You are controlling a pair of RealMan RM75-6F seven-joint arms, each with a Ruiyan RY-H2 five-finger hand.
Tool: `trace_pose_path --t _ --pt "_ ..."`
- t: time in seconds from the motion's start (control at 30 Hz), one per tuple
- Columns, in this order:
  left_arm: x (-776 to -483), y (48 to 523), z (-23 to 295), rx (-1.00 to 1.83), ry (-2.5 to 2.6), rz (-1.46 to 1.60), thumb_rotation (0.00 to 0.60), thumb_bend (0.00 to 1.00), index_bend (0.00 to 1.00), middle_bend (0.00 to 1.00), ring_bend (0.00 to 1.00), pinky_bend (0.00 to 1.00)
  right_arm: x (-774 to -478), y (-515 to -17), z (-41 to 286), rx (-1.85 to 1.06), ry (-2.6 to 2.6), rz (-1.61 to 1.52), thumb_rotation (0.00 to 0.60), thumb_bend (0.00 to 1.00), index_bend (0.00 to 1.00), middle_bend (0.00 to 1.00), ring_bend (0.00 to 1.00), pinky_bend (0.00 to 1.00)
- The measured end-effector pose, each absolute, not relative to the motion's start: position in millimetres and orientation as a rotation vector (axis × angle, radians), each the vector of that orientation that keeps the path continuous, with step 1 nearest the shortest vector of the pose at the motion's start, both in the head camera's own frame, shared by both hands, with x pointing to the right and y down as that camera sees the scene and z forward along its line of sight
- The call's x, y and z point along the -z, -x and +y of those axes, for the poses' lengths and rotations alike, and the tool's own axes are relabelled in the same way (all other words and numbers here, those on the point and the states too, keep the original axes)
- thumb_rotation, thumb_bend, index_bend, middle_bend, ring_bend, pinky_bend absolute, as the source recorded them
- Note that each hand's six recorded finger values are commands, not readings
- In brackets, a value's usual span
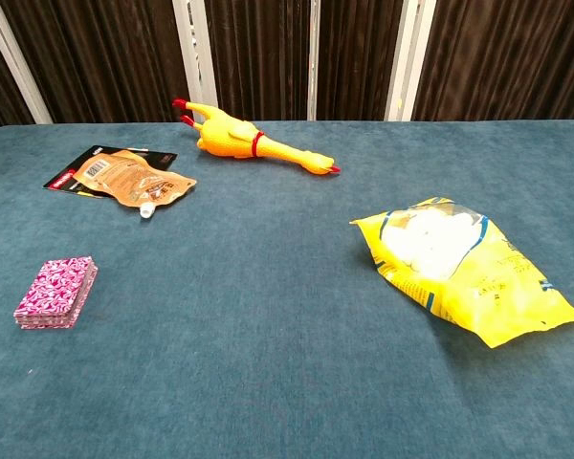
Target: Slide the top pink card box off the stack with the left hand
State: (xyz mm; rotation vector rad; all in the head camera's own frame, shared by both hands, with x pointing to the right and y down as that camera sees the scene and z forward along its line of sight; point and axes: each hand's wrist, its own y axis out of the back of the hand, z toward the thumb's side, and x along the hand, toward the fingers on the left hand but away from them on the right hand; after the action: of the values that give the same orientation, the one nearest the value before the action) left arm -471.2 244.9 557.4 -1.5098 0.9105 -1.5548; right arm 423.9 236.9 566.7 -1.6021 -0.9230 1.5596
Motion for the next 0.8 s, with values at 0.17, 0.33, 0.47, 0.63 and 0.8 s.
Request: trace_pose_path --t 0.17,0.33,0.47,0.63,0.8 --pt "-558 471 245 1.558 1.511 0.906 0.600 0.13 0.00 0.00 0.00 0.00 -567 -424 237 -1.560 1.602 -0.923 0.600 0.36 0.00 0.00 0.00 0.02" --pt "-560 471 246 1.566 1.517 0.896 0.600 0.13 0.00 0.00 0.00 0.00 -566 -424 237 -1.558 1.602 -0.926 0.600 0.36 0.00 0.00 0.00 0.02" --pt "-565 467 247 1.587 1.550 0.887 0.600 0.13 0.01 0.00 0.00 0.00 -566 -423 238 -1.559 1.606 -0.928 0.600 0.36 0.00 0.00 0.00 0.02" --pt "-578 458 242 1.633 1.615 0.850 0.600 0.13 0.01 0.00 0.00 0.00 -567 -423 237 -1.561 1.610 -0.929 0.600 0.36 0.00 0.00 0.00 0.02" --pt "-594 445 226 1.670 1.618 0.756 0.600 0.13 0.01 0.00 0.00 0.00 -569 -423 236 -1.565 1.618 -0.929 0.600 0.36 0.00 0.00 0.00 0.02"
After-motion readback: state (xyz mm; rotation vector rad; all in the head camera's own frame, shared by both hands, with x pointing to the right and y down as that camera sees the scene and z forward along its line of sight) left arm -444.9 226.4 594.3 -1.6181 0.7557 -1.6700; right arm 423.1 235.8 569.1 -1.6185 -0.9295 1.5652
